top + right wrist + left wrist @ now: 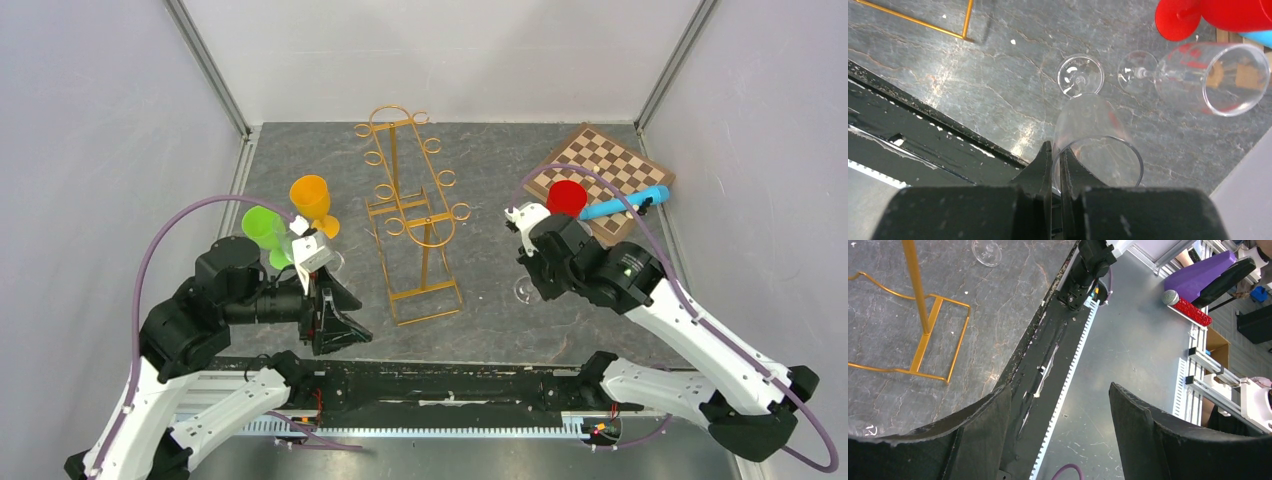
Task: Take the wine glass off the wine glass rack
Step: Place the wine glass at the center of the board.
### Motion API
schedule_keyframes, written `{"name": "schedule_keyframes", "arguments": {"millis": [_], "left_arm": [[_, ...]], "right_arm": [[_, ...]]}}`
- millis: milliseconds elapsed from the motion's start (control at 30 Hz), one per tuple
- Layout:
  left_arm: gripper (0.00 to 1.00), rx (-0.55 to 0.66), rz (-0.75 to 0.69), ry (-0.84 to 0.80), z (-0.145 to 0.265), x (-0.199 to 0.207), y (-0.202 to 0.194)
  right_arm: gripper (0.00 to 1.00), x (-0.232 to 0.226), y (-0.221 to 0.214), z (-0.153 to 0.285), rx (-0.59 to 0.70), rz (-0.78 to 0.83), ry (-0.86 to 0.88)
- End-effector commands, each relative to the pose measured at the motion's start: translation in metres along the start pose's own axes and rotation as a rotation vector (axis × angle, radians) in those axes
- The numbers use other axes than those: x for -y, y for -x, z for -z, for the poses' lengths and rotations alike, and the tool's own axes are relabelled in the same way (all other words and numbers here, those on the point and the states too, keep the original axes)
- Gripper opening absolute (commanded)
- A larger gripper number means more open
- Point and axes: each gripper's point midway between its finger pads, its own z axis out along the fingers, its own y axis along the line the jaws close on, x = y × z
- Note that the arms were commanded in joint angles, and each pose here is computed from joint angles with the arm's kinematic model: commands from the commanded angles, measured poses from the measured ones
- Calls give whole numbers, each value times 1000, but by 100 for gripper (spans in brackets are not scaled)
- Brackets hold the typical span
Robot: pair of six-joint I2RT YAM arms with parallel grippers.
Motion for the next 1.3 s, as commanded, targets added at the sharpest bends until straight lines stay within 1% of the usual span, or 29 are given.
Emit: {"name": "schedule_keyframes", "arguments": {"millis": [0,300,567,600,967,1033,1100,1167,1267], "left_arm": [[77,32,-8,-28,8,12,6],[77,27,-19,-31,10,13,4],[77,29,-18,-51,8,15,6],[78,31,-20,-52,8,15,7],[78,31,-26,-55,8,16,7],[78,27,-25,-55,8,15,5],[77,25,-22,-51,7,14,5],[78,22,-20,-51,6,13,4],[78,19,-18,-51,6,13,4]], "right_arm": [[0,-8,25,-5,70,22,69],[0,-12,31,-3,34,31,127],[0,-6,27,-8,-28,33,123],[0,-5,26,-10,-33,60,125],[1,-4,25,-19,-62,56,130],[8,-2,25,-20,-63,54,118],[19,0,25,-20,-65,53,109],[22,0,26,-20,-63,51,107],[32,4,31,-16,-46,45,85]]}}
